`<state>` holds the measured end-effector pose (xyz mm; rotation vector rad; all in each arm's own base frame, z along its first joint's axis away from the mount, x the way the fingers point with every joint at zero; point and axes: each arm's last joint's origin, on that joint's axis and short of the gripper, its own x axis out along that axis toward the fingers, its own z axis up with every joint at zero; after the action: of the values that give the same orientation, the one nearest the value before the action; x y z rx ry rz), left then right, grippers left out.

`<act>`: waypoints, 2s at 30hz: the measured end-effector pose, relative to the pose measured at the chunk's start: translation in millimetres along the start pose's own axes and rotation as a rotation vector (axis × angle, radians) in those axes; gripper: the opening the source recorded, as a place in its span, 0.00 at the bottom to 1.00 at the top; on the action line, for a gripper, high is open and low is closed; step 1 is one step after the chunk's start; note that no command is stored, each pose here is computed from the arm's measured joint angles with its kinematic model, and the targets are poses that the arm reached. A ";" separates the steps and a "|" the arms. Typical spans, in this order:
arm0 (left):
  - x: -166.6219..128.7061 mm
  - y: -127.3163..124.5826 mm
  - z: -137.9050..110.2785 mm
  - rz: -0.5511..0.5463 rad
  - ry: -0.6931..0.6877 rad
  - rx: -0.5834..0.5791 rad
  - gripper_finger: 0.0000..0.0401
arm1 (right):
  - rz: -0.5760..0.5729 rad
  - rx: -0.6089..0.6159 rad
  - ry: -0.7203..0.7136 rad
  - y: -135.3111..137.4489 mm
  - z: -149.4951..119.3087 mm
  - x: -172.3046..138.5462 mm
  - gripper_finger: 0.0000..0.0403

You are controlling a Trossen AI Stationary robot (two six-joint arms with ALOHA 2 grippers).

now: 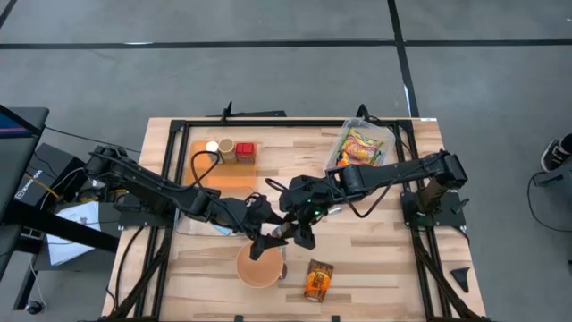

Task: Pick & Place Food Item
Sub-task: Put the brown seasoning bottle into the orange bin

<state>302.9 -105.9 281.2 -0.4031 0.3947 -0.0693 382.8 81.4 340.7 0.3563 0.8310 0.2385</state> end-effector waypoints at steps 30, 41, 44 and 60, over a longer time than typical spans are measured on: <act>0.4 1.1 -2.1 0.012 0.018 -0.020 0.45 | 0.033 0.039 -0.072 4.1 7.0 -0.7 0.66; -0.8 2.9 -2.2 0.067 0.002 -0.016 0.45 | 0.017 0.126 -0.072 17.1 0.5 -29.0 0.87; -4.5 4.1 4.6 0.107 -0.067 -0.043 0.45 | -0.054 0.110 -0.087 29.0 -7.5 -43.0 0.83; -15.0 13.6 45.8 -0.155 -0.527 -0.490 0.45 | -0.630 -0.172 -0.371 85.8 -42.8 -76.9 0.76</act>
<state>306.6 -74.4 319.9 -0.9102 -0.1499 -0.0140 294.5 142.6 400.4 -0.0359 0.5163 -0.3358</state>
